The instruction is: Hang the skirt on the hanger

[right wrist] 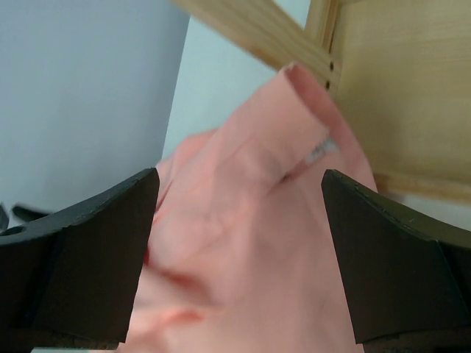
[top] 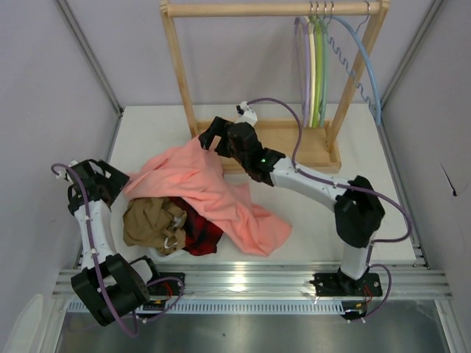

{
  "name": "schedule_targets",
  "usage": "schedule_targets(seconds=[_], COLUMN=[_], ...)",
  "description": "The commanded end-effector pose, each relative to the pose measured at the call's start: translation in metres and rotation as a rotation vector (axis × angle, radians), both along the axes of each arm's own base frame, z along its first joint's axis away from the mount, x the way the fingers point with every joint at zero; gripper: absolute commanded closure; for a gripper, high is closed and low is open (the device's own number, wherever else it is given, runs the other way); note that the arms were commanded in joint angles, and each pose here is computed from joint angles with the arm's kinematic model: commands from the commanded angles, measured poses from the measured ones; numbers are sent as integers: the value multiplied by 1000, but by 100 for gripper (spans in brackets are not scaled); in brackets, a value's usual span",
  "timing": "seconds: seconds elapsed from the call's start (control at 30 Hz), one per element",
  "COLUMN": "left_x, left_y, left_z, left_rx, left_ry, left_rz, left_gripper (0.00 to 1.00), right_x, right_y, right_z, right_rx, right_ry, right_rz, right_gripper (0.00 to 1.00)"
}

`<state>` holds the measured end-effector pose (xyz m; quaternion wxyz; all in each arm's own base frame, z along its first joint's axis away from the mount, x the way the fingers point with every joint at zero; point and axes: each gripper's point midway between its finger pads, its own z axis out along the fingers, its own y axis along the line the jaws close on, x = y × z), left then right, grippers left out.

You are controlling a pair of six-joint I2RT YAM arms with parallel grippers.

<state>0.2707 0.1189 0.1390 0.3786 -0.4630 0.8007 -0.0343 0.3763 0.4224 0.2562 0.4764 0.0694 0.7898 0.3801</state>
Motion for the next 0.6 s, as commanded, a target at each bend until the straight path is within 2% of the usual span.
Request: schedule_targets(seconds=[0.0,0.07,0.1,0.13,0.2,0.3,0.33,0.37,0.4,0.43,0.47,0.57], left_x=[4,7,6,6,5,5,5,5,6,6,6,7], left_y=[2,-1,-2,-1,-1,0,0,0,-1,1,2,4], left_z=[7,9,7,8,7,9,9,8,8,8,8,7], left_rx=[19,13,11,15,27,35,36,35,34,34,35,36], left_ry=[-57,-73,-71,-74,-68,-73,-76,-77,-75,-74,-71,-58], left_rz=[-6,-25,-29,-31,-35,-39,-38,-40,-41,-38,-34,-28], left_gripper=[1,1,1,0,1,0,0,1,0,0,1,0], right_x=[35,49,57,63,74,82,82,81,80,79,75,61], right_y=[15,24,30,35,38,43,45,47,45,43,41,30], right_z=[-5,-2,-23,-11,-37,-34,-33,-32,-27,-23,-25,-7], right_rx=[57,86,69,87,8,-13,-5,4,10,9,-5,-37], right_ry=[-2,-7,18,-1,30,33,29,21,16,7,7,-38], right_rz=[-90,-98,-101,-100,-129,-121,-113,-100,-100,-112,-115,-140], right_gripper=[2,4,5,7,7,12,18,40,55,89,100,100])
